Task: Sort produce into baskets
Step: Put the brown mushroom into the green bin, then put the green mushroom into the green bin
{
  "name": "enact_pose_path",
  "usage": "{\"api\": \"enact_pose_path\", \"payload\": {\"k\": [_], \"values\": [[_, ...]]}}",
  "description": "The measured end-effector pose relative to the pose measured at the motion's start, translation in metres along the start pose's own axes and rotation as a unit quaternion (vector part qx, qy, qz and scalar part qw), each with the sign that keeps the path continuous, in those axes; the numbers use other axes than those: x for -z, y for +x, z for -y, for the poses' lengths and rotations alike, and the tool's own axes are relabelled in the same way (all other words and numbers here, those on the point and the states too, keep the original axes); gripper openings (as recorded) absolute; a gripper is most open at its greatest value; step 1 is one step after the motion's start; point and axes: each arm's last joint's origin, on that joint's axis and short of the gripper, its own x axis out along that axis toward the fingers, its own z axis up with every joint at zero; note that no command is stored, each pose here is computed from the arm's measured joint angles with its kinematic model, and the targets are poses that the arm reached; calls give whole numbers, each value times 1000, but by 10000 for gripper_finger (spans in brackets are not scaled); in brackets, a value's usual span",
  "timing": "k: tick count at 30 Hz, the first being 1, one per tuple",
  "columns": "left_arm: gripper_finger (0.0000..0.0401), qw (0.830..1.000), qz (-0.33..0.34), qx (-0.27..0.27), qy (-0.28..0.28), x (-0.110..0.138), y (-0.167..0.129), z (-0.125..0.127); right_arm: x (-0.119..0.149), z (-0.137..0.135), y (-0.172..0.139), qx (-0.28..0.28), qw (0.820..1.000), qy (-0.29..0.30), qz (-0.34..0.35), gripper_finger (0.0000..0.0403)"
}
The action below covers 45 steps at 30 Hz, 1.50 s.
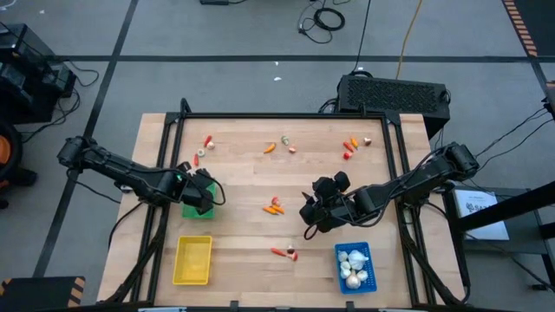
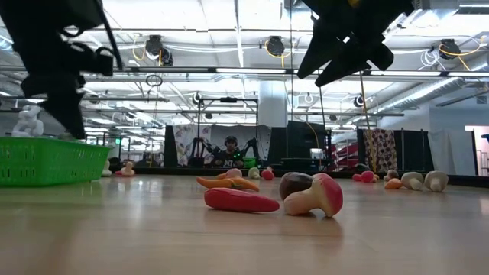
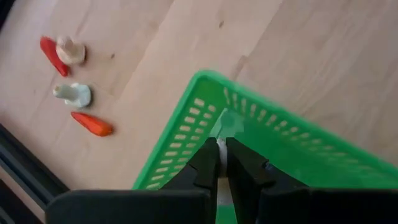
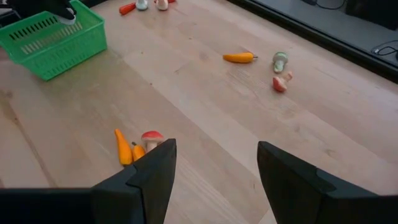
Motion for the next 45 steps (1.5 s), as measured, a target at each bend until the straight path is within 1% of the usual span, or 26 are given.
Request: {"api": "enact_pose_path", "payload": {"k": [2, 8, 12, 16, 19, 24, 28, 31, 35, 40, 45], "values": [[42, 1000, -8, -2, -2, 4, 4, -1, 0, 0, 0, 0, 1000, 0, 0, 215], [97, 1000, -18, -2, -6, 9, 9, -1, -1, 1, 1, 3, 1000, 1, 2, 215], [118, 1000, -14, 5, -10, 7, 9, 0, -2, 2, 3, 7, 1000, 2, 3, 215], [125, 1000, -11, 3, -10, 6, 8, 0, -4, 3, 5, 10, 1000, -4, 3, 215], [126, 1000, -2, 12, -11, 1, 2, 1, -6, 4, 7, 14, 1000, -4, 3, 215], [125, 999, 29, 33, 14, -16, -16, 4, -8, 6, 9, 19, 1000, -2, 4, 215], [125, 997, 65, 19, 23, -34, -29, -1, -9, 7, 10, 21, 1000, 0, 4, 215], [125, 998, 59, -6, 27, -46, -28, -15, -9, 7, 10, 19, 1000, 1, 5, 215], [125, 999, 26, -46, -7, -59, -17, -45, -9, 6, 10, 18, 1000, 2, 6, 215], [125, 993, -25, -63, -98, -66, -2, -92, -9, 6, 10, 17, 1000, -6, 7, 215], [125, 983, -41, -45, -171, -68, 10, -133, -9, 6, 10, 17, 1000, -18, 7, 215]]}}
